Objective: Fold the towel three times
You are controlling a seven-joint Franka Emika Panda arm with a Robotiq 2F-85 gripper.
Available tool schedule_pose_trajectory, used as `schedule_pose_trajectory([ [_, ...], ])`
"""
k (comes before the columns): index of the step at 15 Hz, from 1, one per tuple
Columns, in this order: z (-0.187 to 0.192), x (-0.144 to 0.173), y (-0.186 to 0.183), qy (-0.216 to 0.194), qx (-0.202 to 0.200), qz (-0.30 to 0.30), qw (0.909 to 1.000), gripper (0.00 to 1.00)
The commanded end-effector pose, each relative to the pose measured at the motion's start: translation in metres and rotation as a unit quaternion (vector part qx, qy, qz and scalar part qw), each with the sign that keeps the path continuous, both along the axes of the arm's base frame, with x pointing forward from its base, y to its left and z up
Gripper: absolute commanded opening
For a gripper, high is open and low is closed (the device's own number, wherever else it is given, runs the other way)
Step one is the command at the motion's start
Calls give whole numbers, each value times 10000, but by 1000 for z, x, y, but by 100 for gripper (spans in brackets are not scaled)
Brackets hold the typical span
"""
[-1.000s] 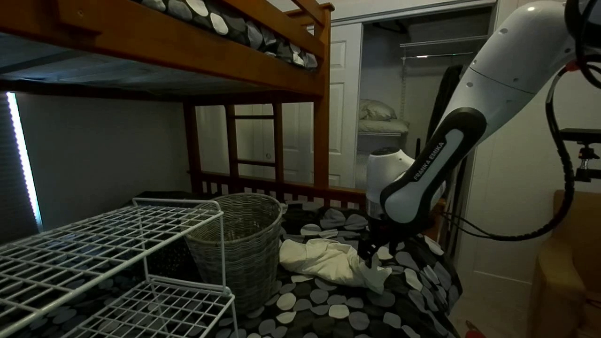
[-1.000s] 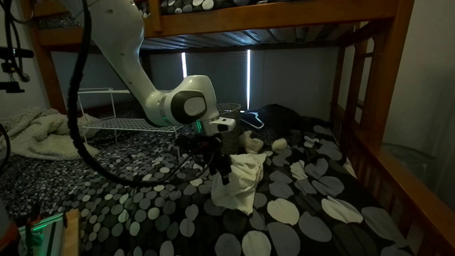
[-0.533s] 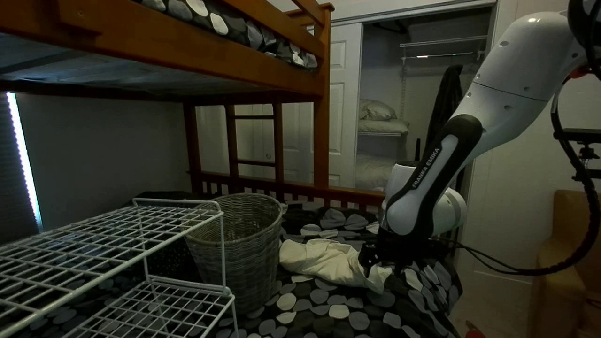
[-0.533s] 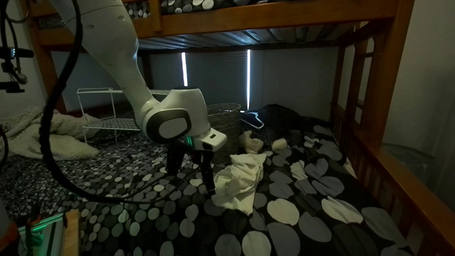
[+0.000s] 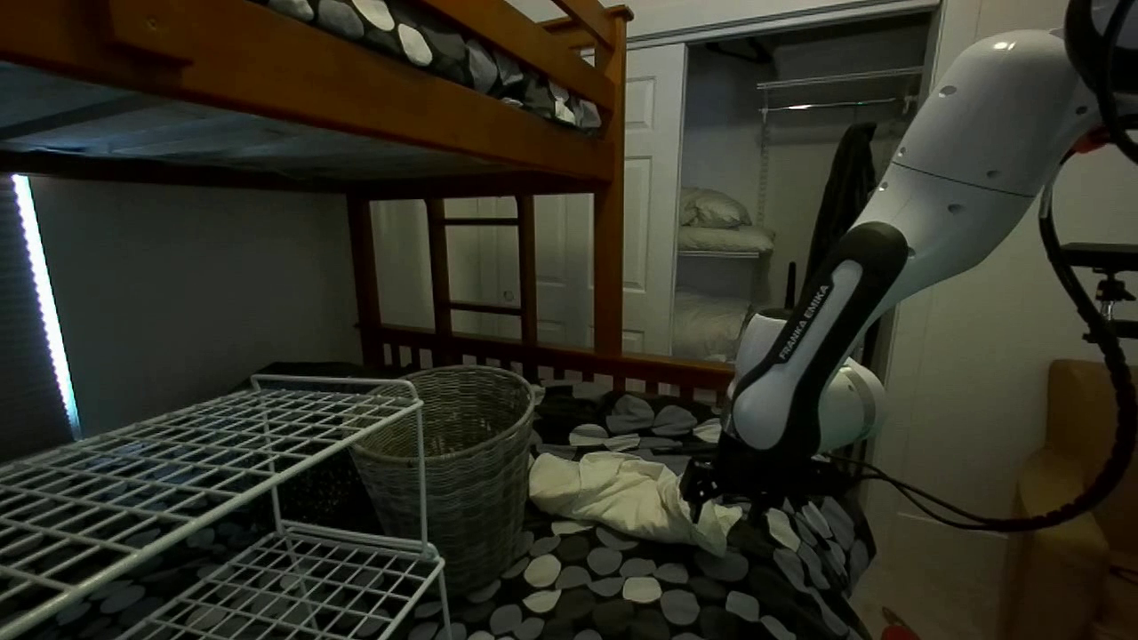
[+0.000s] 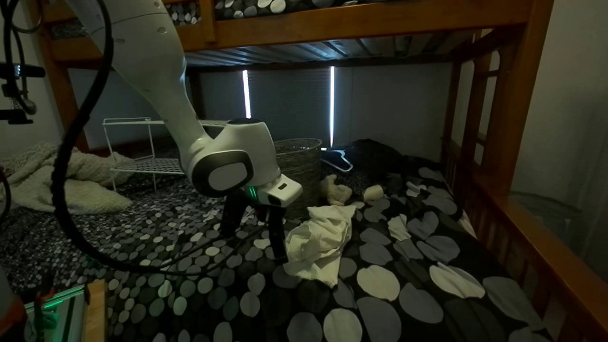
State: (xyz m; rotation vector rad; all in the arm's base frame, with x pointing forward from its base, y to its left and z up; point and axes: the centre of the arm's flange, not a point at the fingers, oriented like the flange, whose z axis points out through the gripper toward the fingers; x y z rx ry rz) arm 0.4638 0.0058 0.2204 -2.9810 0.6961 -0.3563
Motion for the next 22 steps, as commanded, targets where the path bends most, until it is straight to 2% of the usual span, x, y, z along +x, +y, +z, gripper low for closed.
schedule_pose_trajectory([
  [1, -2, 17, -8, -108, 51, -538, 9985, 100],
  [4, 2, 29, -19, -249, 194, -770, 9965, 100],
  [9, 16, 35, -4, -409, 764, -476, 9951, 100],
  [12, 16, 47, -4, -535, 712, -658, 9938, 100],
  [22, -37, 52, -17, -66, 868, -904, 9921, 100],
])
